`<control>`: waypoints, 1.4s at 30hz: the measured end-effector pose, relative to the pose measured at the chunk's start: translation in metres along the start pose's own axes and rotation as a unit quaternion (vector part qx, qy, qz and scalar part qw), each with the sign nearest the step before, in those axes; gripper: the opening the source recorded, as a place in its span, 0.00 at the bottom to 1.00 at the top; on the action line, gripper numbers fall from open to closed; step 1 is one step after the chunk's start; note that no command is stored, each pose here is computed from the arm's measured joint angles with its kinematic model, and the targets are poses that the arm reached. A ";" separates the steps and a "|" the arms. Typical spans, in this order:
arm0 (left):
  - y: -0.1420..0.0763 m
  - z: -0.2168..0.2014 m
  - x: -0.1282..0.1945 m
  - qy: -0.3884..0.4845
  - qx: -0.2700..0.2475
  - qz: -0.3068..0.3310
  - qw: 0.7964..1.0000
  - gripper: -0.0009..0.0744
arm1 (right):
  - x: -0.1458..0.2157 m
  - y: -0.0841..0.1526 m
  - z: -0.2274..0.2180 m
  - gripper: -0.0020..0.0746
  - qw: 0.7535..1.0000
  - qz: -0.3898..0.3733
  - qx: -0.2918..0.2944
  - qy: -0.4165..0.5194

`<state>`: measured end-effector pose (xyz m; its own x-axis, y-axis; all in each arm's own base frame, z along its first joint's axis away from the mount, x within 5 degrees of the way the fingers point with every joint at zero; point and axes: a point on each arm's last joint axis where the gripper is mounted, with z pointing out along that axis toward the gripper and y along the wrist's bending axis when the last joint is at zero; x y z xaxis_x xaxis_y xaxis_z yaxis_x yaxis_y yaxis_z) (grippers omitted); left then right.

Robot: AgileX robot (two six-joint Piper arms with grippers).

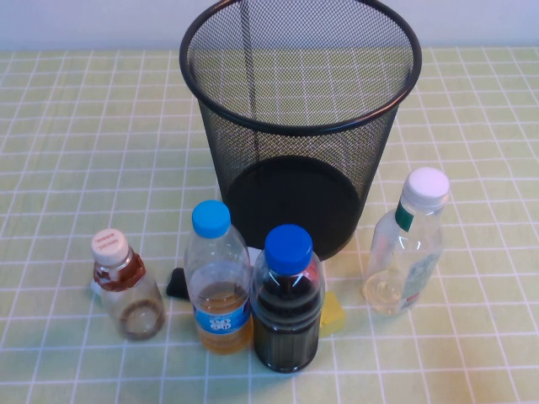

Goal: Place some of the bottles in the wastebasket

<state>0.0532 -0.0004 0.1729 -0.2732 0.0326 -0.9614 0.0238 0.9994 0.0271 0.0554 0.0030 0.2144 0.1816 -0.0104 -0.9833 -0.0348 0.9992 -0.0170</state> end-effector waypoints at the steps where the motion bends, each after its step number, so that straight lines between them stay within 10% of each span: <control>1: 0.000 0.000 0.000 0.000 0.000 0.000 1.000 0.01 | -0.004 0.001 0.000 0.03 1.000 0.000 -0.004 -0.020; 20: 0.000 0.000 0.000 0.000 0.000 0.000 1.000 0.01 | -0.134 0.008 -0.033 0.03 0.936 0.003 -0.050 -0.349; 30: 0.000 0.000 0.000 0.000 0.000 0.000 1.000 0.01 | -0.195 -0.005 0.000 0.03 0.985 0.044 0.007 -0.165; 42: 0.000 0.000 0.000 0.000 0.000 0.000 1.000 0.01 | -0.156 -0.008 0.078 0.03 0.986 0.077 0.031 0.142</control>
<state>0.0532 -0.0004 0.1729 -0.2732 0.0326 -0.9614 0.0238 0.9994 0.0271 0.1040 -0.0004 0.3817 -0.1037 0.1408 -0.9846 0.0220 0.9900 0.1393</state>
